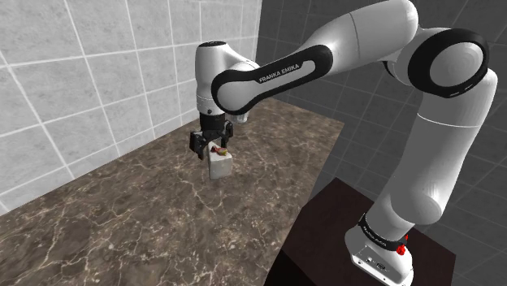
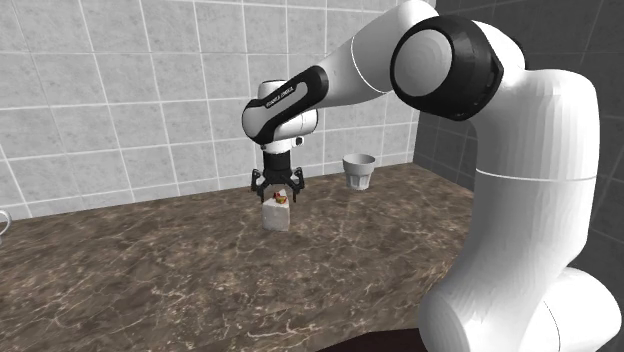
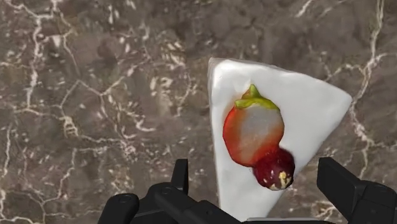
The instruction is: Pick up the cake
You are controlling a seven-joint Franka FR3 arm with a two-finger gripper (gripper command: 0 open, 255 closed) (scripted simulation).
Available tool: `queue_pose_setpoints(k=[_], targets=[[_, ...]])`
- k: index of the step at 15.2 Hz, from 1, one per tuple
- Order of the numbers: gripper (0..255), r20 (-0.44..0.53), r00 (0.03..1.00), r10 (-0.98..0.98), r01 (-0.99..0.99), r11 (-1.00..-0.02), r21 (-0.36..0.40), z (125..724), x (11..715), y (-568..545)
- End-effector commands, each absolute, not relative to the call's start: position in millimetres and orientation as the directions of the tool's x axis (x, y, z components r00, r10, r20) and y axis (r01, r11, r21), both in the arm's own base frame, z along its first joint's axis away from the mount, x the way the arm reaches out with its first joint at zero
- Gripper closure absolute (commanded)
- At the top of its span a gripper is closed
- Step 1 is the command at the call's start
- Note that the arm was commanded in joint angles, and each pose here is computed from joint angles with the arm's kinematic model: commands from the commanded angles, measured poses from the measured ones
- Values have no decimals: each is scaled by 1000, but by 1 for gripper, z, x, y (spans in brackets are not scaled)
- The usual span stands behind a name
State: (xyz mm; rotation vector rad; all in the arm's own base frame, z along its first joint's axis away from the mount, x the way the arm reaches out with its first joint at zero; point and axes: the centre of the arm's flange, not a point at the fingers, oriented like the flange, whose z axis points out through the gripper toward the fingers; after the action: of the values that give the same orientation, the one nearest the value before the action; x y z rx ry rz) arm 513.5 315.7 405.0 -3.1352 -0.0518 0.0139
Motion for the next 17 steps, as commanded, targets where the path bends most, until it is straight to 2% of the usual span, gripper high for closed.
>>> queue_pose_setpoints(k=[1,2,11,17], targets=[[0,-8,999,33,33,-999,-6,401,514,315],[255,-9,999,33,33,-999,-6,400,514,315],[255,-8,999,33,33,-999,-6,401,514,315],[255,-8,999,33,33,-999,-6,432,514,315]])
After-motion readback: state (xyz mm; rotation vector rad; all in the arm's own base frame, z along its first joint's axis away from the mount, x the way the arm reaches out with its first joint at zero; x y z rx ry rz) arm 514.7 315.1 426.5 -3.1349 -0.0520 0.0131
